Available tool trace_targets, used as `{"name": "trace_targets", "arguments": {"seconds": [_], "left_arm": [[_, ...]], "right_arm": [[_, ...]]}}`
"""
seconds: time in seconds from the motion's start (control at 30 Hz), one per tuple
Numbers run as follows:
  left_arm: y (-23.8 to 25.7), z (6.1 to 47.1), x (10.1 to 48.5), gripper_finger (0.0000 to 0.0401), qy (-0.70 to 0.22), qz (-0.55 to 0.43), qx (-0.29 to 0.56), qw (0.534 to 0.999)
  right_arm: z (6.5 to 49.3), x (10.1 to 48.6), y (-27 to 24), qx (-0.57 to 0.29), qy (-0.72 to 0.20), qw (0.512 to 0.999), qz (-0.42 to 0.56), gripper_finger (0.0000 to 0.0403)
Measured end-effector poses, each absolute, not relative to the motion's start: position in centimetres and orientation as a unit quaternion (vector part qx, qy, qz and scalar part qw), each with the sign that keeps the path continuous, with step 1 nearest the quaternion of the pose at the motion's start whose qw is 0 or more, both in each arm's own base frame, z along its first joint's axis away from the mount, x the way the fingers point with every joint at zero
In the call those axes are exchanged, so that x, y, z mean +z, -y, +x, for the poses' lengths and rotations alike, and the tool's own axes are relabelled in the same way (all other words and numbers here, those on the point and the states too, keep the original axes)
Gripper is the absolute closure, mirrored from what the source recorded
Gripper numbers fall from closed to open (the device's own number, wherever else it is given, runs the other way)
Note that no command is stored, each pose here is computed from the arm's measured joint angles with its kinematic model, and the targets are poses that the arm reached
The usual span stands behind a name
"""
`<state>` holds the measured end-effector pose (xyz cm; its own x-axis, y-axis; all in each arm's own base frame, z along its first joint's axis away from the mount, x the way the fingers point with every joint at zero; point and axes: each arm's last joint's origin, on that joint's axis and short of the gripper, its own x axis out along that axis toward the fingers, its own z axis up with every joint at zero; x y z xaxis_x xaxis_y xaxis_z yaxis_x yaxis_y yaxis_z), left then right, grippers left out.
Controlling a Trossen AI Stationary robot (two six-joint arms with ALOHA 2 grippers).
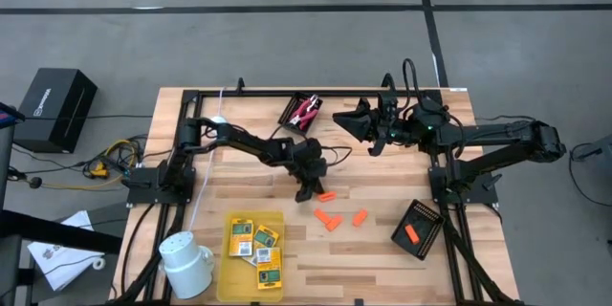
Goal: Pick & Place School Supplies
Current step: Put the orange eraser into the bottom black bin
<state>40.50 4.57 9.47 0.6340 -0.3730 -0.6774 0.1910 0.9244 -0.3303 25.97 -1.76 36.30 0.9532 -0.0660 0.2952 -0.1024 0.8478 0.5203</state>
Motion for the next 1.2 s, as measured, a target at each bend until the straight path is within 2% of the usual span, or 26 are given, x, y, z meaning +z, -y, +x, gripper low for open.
{"name": "trace_targets", "arguments": {"seconds": [0.6,1.0,1.2], "left_arm": [[-1.6,40.8,9.6,0.0398,-0.399,-0.13,-0.207,0.884],[-1.6,44.3,14.4,0.0399,-0.321,-0.121,-0.22,0.913],[-1.8,43.8,13.8,0.04,-0.35,-0.148,-0.207,0.902]], "right_arm": [[26.0,36.3,1.8,0.01,0.153,0.949,0.276,0.034],[26.0,36.4,1.8,0.011,0.155,0.949,0.276,0.034],[26.0,36.4,1.6,0.014,0.157,0.948,0.276,0.034]]}}
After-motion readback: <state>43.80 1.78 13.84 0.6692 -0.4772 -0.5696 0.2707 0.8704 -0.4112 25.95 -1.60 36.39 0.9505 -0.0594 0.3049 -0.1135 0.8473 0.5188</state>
